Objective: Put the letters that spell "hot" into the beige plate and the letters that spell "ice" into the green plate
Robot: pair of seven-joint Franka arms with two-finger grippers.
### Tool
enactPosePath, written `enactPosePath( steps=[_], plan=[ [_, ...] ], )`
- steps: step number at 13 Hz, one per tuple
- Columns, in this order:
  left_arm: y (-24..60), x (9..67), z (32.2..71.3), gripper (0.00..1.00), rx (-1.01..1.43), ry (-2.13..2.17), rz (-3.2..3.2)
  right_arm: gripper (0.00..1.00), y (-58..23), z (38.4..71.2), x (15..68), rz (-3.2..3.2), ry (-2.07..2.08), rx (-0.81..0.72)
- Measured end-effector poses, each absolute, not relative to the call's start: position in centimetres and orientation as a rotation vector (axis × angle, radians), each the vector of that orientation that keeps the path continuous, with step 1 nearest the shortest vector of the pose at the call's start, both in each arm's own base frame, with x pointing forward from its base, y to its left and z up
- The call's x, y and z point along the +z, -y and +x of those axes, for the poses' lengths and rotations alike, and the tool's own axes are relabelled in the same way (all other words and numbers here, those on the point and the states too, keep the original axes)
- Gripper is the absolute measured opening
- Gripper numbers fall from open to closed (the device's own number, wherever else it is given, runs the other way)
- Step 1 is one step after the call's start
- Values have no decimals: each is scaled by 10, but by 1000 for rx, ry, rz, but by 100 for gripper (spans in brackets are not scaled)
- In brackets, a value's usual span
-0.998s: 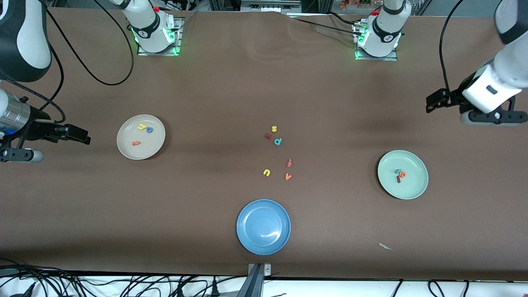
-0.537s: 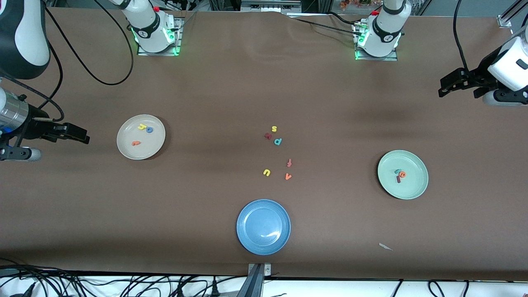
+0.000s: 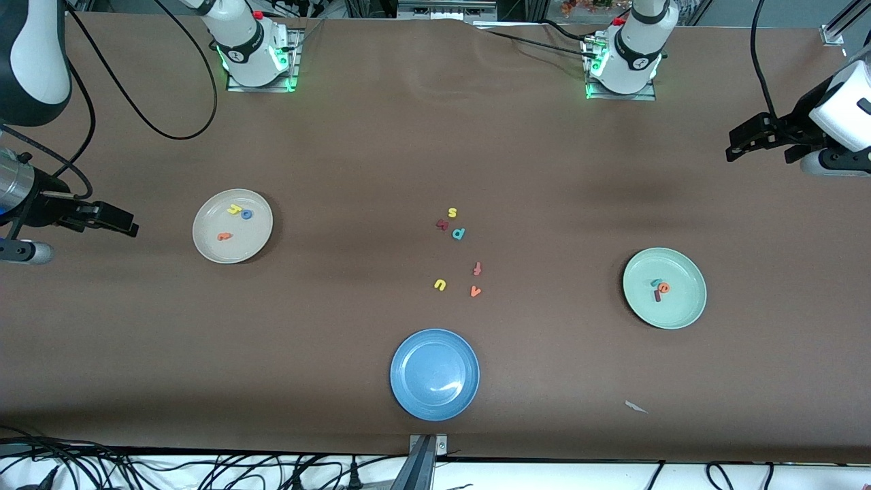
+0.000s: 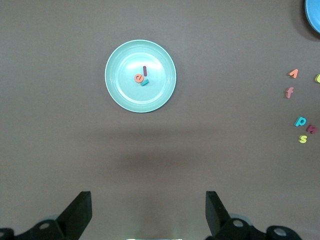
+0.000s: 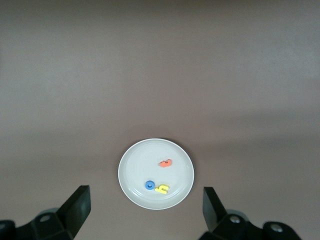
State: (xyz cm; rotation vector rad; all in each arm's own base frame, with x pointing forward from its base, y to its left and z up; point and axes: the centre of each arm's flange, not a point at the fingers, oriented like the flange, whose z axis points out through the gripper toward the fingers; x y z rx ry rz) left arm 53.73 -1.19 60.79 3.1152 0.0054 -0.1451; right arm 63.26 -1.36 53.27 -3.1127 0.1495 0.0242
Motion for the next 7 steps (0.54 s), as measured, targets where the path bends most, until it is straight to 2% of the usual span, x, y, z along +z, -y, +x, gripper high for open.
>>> enactPosePath(
  steps=[7],
  plan=[
    [12, 608, 538, 100, -145, -4, 3117, 100, 25, 617, 546, -3106, -178, 102]
  ],
)
